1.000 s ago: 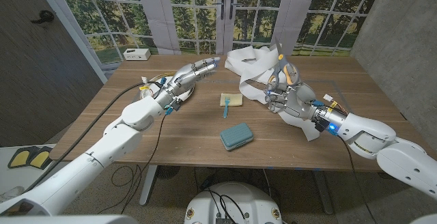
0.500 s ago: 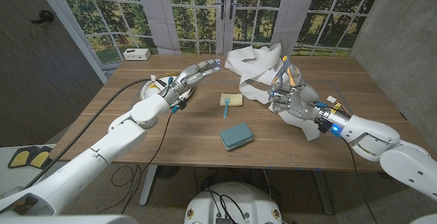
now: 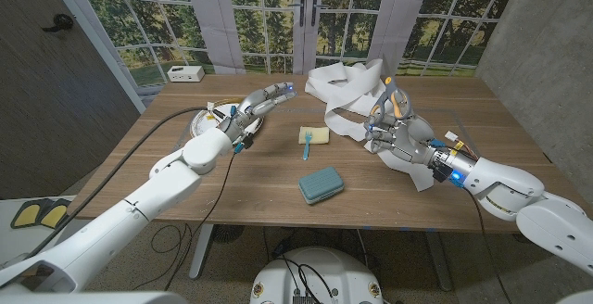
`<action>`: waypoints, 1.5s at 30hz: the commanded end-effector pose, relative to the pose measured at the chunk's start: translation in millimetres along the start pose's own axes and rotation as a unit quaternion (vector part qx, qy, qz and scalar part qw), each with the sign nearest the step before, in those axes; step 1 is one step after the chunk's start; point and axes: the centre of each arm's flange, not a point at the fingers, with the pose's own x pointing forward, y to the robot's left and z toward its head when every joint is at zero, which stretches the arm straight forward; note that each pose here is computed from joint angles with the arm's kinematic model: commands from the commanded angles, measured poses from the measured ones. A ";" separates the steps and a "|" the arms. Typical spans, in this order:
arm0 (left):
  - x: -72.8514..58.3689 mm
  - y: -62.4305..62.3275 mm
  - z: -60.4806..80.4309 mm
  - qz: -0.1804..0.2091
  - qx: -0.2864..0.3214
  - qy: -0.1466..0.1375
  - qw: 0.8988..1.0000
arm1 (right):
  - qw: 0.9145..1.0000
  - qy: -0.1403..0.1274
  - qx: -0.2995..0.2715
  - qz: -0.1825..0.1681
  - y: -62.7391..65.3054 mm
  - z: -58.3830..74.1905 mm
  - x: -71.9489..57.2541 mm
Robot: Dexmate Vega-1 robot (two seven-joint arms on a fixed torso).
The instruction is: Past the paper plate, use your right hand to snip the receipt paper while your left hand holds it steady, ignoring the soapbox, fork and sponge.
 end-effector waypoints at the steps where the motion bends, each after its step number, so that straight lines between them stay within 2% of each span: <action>1: 10.0 -2.8 -5.7 0.028 0.028 0.020 0.999 | 1.000 -0.003 -0.003 -0.005 6.7 -3.5 -3.1; 4: 9.9 -11.7 3.7 0.056 0.084 0.008 0.995 | 1.000 -0.004 -0.010 -0.008 7.4 -1.4 -5.0; 6: 11.3 -18.2 6.0 0.071 0.099 0.004 0.992 | 1.000 -0.004 -0.010 -0.009 8.2 -0.5 -5.4; 11: 18.6 -25.7 6.1 0.064 0.129 0.001 0.990 | 1.000 -0.003 -0.014 -0.009 10.6 2.4 -6.0; 14: 20.6 -30.6 13.2 0.063 0.184 -0.007 0.981 | 1.000 -0.004 -0.019 -0.008 11.4 4.0 -6.4; 21: 25.8 -40.1 12.7 0.067 0.200 -0.014 0.977 | 1.000 -0.005 -0.023 -0.004 13.4 7.6 -7.1; 24: 29.2 -42.9 10.9 0.073 0.221 -0.011 0.972 | 1.000 -0.004 -0.028 -0.001 15.2 10.3 -8.3; 31: 41.4 -51.5 -1.0 0.073 0.237 0.003 0.969 | 0.999 0.002 -0.034 0.014 21.3 13.3 -9.4; 33: 45.5 -54.8 -5.5 0.067 0.245 0.008 0.967 | 0.999 0.007 -0.035 0.009 23.3 13.9 -10.6; 35: 49.9 -56.5 -10.4 0.057 0.237 0.019 0.970 | 0.999 0.007 -0.034 0.014 24.8 14.3 -11.6; 37: 54.9 -55.7 -14.4 0.036 0.210 0.034 0.976 | 0.999 0.008 -0.042 0.018 26.3 14.7 -12.4; 39: 56.6 -56.0 -12.5 0.041 0.228 0.036 0.972 | 0.999 0.010 -0.039 0.021 28.0 14.3 -13.0; 41: 59.3 -55.6 -13.5 0.034 0.208 0.038 0.977 | 0.999 0.010 -0.037 0.025 29.2 13.5 -13.5; 45: 63.9 -56.8 -12.9 0.027 0.223 0.041 0.974 | 0.999 0.011 -0.037 0.025 29.9 11.4 -14.9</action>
